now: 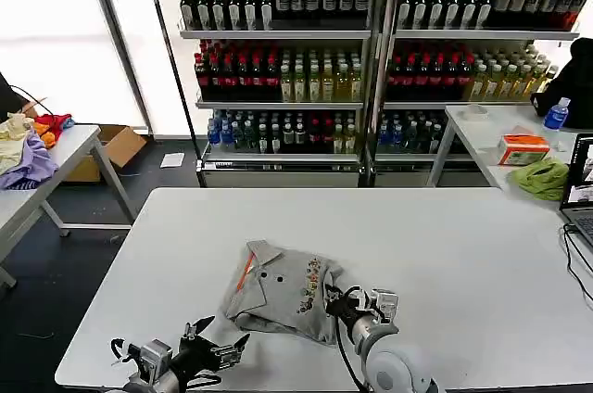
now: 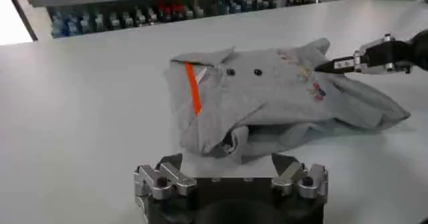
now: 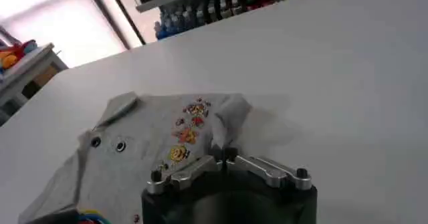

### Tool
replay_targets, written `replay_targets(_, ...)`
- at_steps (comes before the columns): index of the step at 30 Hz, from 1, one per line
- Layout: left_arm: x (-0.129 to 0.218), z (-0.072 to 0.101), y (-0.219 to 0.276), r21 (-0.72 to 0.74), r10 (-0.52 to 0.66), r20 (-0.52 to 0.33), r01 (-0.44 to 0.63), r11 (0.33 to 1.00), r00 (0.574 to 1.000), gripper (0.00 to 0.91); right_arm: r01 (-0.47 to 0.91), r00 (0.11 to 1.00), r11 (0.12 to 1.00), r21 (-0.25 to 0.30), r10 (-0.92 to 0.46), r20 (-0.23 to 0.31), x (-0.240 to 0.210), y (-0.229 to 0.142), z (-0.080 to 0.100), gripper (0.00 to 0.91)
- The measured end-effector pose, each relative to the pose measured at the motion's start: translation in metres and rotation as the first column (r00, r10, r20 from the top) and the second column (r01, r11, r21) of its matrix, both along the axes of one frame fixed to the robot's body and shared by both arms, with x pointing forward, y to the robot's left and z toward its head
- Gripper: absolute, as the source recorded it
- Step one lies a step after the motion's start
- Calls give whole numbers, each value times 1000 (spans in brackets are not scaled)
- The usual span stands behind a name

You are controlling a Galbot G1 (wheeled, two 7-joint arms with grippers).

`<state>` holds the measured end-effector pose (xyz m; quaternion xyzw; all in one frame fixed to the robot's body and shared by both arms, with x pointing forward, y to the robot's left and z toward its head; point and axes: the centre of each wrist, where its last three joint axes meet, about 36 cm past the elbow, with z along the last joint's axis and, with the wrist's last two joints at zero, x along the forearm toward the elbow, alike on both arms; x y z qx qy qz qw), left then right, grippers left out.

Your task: Fold and organize the clothes.

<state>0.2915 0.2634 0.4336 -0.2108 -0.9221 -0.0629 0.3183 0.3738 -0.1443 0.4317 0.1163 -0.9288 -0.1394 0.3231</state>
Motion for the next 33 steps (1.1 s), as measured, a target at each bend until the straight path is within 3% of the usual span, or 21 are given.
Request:
replay_targets(14, 15, -2, 1, -10, 16, 13, -16, 1000, 1000, 907, -6, 1000, 1000, -3, 6, 11, -6, -2, 2, 0)
replay_targets(33, 41, -24, 2, -16, 79, 26, -78, 997, 997, 907, -12, 1000, 1000, 7, 12, 28, -14, -11, 9, 0)
